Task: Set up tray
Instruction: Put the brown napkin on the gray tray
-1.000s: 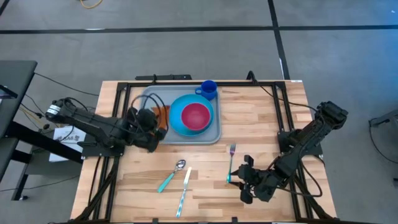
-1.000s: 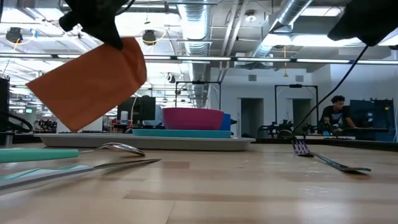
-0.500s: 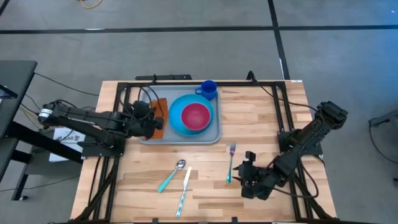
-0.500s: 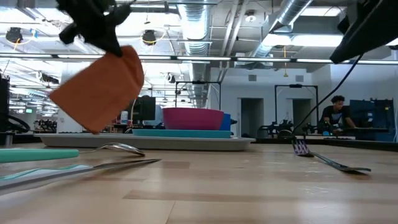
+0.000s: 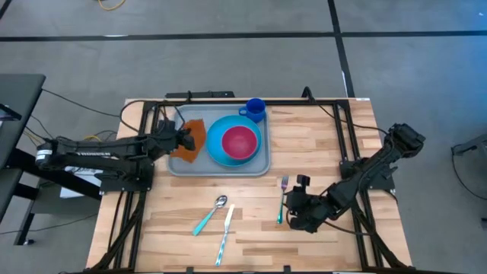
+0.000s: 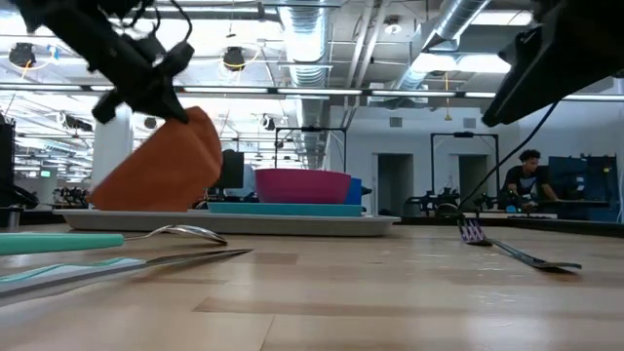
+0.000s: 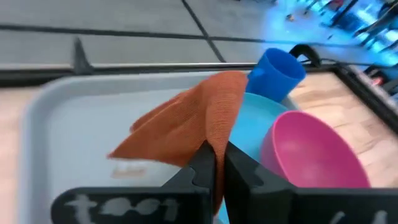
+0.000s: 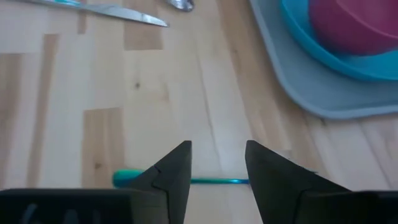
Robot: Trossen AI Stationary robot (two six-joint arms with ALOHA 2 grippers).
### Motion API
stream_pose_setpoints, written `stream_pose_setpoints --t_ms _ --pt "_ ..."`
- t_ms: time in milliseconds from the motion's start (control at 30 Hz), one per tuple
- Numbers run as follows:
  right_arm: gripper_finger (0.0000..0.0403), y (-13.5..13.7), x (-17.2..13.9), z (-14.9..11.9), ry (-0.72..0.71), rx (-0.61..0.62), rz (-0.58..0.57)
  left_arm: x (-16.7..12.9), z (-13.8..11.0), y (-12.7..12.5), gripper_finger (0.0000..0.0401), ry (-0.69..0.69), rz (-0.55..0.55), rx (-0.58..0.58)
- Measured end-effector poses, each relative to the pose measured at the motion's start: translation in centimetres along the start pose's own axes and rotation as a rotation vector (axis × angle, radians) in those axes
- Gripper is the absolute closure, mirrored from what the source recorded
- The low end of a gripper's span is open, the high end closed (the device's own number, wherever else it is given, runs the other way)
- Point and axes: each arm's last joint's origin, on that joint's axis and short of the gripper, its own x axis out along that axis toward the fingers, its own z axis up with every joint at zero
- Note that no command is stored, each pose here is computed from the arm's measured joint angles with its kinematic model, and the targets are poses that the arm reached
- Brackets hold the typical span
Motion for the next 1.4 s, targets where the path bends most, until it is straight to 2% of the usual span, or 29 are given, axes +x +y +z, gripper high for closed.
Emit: stream_pose_setpoints --t_ms 167,333,533,633,700,967,1033,1167,1300,1400 --pt "0.0261 -0.7 0.4 0.2 0.021 0.009 -0.026 0.6 0.0 -0.3 0.0401 -0.021 -0.126 -0.063" --pt "0.026 -0.9 0.6 0.2 0.028 0.014 -0.035 -0.5 1.9 -2.2 0.0401 -0.07 -0.278 -0.072" --pt "0.0264 -0.8 0.5 0.2 0.025 0.044 -0.031 -1.8 2.4 -3.5 0.0401 -0.08 -0.325 -0.141" --pt "0.0264 -0.7 0.4 0.2 0.023 0.076 -0.029 -2.2 1.6 -3.5 0.0401 -0.06 -0.29 -0.131" --pt "0.0264 -0.7 0.4 0.1 0.022 0.089 -0.026 -2.4 1.0 -3.2 0.0401 -0.056 -0.227 -0.111" --pt "0.0265 -0.5 0.3 0.2 0.012 0.108 -0.016 -0.9 -3.0 -0.3 0.0401 0.006 -0.044 -0.159" --pt "0.0264 -0.5 0.3 0.2 0.012 0.108 -0.016 -0.5 -3.9 0.7 0.0401 0.003 0.001 -0.122" --pt "0.0266 -0.5 0.3 0.2 0.022 0.107 -0.003 0.0 -4.1 1.5 0.0394 -0.023 0.068 0.006" --pt "0.0266 -0.4 0.3 0.1 0.034 0.097 0.014 0.4 -3.7 1.9 0.0364 -0.016 0.095 0.104" --pt "0.0265 -0.4 0.4 0.1 0.034 0.096 0.015 0.9 -3.5 2.3 0.0335 0.014 0.117 0.115"
